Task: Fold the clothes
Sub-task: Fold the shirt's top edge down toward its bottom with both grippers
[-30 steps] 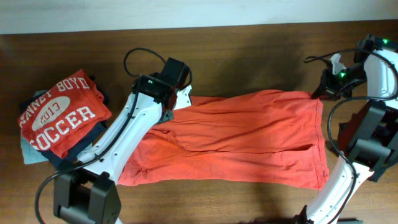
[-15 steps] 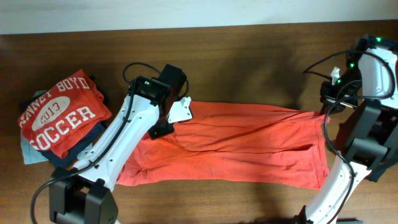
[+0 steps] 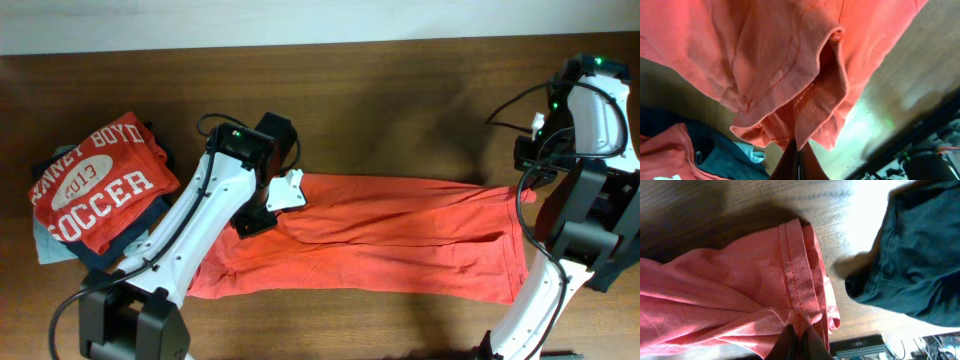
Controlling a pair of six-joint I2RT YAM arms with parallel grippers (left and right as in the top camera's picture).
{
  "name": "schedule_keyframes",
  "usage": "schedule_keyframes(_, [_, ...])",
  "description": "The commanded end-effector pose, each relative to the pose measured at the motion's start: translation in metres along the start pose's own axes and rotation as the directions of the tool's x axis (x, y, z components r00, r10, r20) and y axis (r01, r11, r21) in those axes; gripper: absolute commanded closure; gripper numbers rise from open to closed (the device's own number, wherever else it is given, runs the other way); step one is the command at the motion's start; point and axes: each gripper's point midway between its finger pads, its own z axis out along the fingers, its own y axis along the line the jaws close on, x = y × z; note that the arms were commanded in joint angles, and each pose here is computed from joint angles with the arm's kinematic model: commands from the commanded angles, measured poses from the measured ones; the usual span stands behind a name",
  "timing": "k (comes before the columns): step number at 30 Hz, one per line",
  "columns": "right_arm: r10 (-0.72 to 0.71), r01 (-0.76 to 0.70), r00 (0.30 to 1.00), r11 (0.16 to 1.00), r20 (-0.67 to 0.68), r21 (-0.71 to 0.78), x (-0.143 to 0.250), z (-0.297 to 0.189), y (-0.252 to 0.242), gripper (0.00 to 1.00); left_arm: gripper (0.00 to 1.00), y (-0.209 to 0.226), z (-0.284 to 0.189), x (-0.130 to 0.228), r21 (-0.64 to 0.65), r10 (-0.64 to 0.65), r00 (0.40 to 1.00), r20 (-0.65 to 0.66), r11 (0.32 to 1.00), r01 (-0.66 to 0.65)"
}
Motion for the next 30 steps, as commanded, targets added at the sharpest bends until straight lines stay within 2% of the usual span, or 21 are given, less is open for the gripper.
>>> schedule_keyframes(1, [0.011,-0.013,0.999,0.999,0.043,0.034,0.005,-0.016,-0.005,0.96,1.00,-0.006,-0.012,0.000,0.014,-0.025,0.999,0.037,1.000,0.025])
schedule_keyframes(10, [0.006,-0.007,1.000,0.999,0.031,0.042,0.007,-0.013,0.002,0.96,1.00,-0.024,-0.013,0.006,0.101,-0.048,0.999,0.020,0.994,0.046])
schedule_keyframes(12, [-0.003,0.001,0.999,0.999,0.033,0.054,0.006,-0.013,0.004,0.95,0.96,-0.026,-0.013,0.006,0.109,-0.048,0.999,0.021,0.993,0.045])
schedule_keyframes(15, [-0.006,0.003,0.999,0.997,0.034,0.077,0.006,-0.014,0.003,0.96,0.82,-0.027,-0.013,0.007,0.113,-0.059,0.998,0.013,0.992,0.057])
schedule_keyframes(16, [-0.006,0.003,0.999,0.997,0.034,0.077,0.006,-0.014,0.003,0.95,0.70,-0.027,-0.013,0.008,0.114,-0.061,0.998,0.011,0.992,0.059])
schedule_keyframes(17, [-0.006,0.003,0.999,0.997,0.036,0.077,0.006,-0.014,0.003,0.95,0.41,-0.028,-0.013,0.009,0.116,-0.060,0.998,0.007,0.991,0.059])
schedule_keyframes(18, [-0.006,0.003,0.999,0.997,0.038,0.077,0.005,-0.014,0.003,0.95,0.27,-0.028,-0.013,0.010,0.117,-0.060,0.998,0.001,0.991,0.059])
schedule_keyframes(19, [-0.005,0.002,0.999,0.997,0.038,0.077,0.005,-0.014,0.003,0.95,0.23,-0.028,-0.013,0.011,0.113,-0.065,0.998,-0.003,0.992,0.065])
schedule_keyframes(23, [-0.006,0.002,0.999,0.997,0.042,0.077,0.004,-0.014,0.003,0.95,0.21,-0.016,-0.016,0.012,0.048,-0.077,0.997,0.004,0.996,0.077])
schedule_keyframes(25, [-0.006,0.002,0.999,0.997,0.045,0.077,0.004,-0.014,0.003,0.95,0.13,-0.007,-0.017,0.002,0.012,-0.086,0.995,0.051,0.996,0.086])
schedule_keyframes(27, [-0.005,0.001,0.999,0.996,0.046,0.085,0.004,-0.014,0.001,0.95,0.13,0.003,-0.018,-0.016,-0.014,-0.109,0.986,0.129,0.994,0.112])
schedule_keyframes(28, [-0.005,0.001,0.999,0.996,0.046,0.089,0.004,-0.014,0.001,0.95,0.14,0.005,-0.020,-0.027,-0.009,-0.111,0.978,0.178,0.993,0.114])
schedule_keyframes(30, [-0.005,0.001,0.999,0.996,0.044,0.089,0.004,-0.014,0.001,0.95,0.22,0.005,-0.025,-0.049,0.027,-0.119,0.952,0.283,0.993,0.116])
